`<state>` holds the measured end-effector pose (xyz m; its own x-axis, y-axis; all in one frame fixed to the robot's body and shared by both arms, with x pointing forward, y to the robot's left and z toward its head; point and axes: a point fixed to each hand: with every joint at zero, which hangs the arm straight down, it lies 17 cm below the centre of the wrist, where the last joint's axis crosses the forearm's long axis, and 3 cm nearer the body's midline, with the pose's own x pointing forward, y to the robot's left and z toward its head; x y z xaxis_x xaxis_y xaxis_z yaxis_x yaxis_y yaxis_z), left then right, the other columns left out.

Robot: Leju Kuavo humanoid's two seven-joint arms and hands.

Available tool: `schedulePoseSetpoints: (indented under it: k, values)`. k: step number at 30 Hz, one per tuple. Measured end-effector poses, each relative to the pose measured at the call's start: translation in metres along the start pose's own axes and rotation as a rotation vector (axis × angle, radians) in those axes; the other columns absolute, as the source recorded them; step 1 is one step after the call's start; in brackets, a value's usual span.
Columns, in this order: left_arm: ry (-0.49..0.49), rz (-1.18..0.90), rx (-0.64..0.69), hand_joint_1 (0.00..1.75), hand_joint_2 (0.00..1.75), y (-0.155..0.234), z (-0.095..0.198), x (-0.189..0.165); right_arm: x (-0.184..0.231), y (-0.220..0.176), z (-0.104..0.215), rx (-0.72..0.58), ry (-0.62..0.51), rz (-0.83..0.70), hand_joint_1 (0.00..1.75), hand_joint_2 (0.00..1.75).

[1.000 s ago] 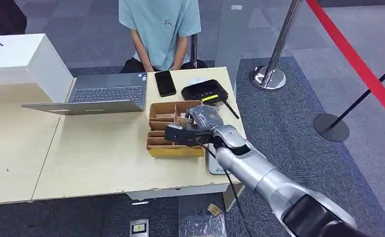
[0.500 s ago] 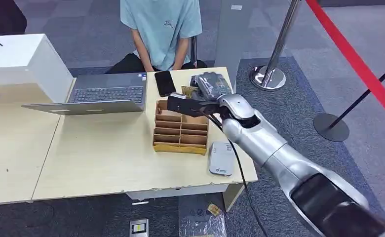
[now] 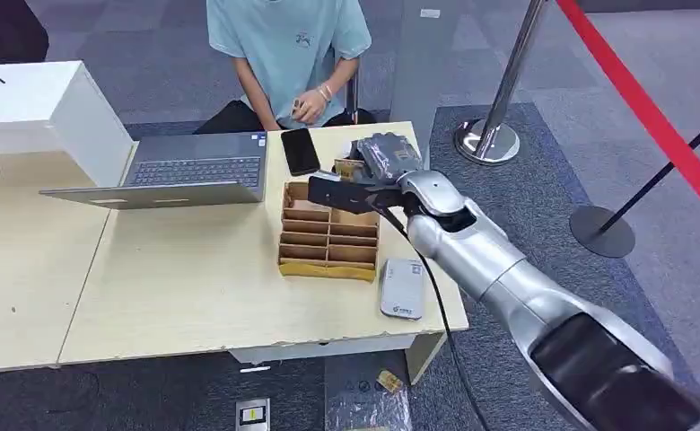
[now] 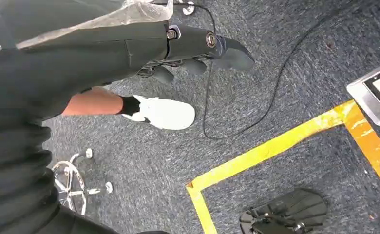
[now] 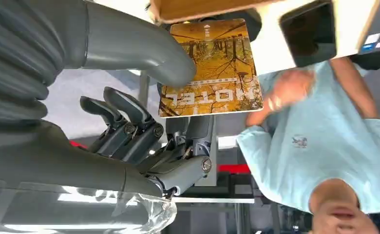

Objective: Pass the card to the sensor for recognition and then transmit it.

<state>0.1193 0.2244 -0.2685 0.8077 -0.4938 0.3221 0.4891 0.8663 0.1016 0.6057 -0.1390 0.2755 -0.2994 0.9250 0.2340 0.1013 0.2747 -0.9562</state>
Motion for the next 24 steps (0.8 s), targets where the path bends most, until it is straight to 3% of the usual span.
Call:
schedulePoseSetpoints:
  k: [14, 24]
  values:
    - [-0.006, -0.013, 0.003, 0.00, 1.75, 0.004, -0.001, 0.005, -0.030, -0.056, -0.032, -0.037, 0.053, 0.196, 1.75, 1.75]
    - [-0.005, -0.011, 0.002, 0.00, 1.75, 0.003, -0.001, 0.005, -0.029, -0.048, -0.034, -0.015, 0.045, 0.266, 1.71, 1.75]
